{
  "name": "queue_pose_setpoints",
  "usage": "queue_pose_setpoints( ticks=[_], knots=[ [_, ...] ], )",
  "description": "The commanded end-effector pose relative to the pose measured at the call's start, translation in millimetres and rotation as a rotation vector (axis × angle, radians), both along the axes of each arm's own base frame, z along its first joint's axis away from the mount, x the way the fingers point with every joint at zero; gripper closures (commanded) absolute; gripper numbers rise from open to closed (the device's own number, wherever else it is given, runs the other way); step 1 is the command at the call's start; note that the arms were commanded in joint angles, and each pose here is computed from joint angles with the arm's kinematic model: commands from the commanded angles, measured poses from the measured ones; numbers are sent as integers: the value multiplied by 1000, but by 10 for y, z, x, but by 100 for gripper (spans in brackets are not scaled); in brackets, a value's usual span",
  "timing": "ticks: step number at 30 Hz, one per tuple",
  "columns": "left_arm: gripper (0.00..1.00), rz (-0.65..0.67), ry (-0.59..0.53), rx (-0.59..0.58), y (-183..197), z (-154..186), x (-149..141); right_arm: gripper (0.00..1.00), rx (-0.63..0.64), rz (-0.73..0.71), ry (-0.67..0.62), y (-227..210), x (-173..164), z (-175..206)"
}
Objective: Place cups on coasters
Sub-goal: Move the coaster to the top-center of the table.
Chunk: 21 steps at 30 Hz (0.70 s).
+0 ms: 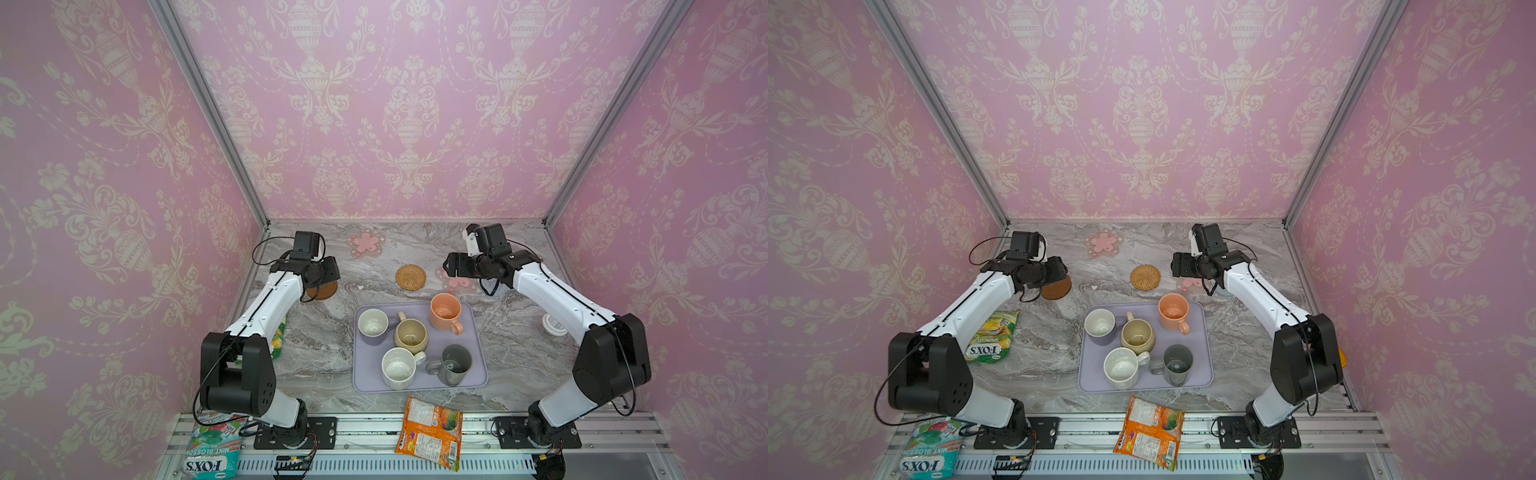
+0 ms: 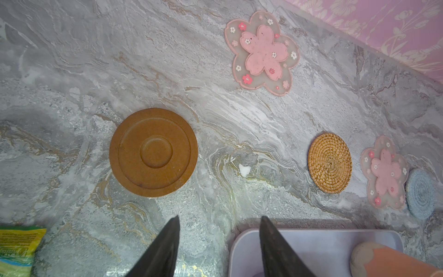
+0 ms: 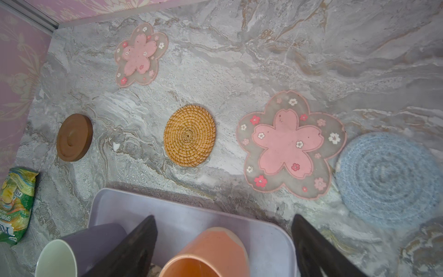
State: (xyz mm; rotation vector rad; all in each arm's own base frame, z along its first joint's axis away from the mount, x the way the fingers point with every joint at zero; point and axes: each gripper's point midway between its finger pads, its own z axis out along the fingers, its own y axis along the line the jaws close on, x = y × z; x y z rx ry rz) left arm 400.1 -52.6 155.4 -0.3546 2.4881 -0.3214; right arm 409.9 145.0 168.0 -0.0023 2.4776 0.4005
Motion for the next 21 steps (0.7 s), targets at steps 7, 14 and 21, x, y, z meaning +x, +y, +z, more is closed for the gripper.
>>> queue_pose_setpoints(
  ticks=[7, 14, 21],
  knots=[
    [44, -165, 50, -16, -687, 76, 176, 11, -26, -102, 55, -391, -77, -185],
    [45, -290, 77, -19, -1485, -14, 422, 12, 8, -138, 78, -542, -21, -255],
    [45, -411, 87, -45, -2223, -78, 502, 12, 28, -163, 118, -638, 0, -408]
  ],
)
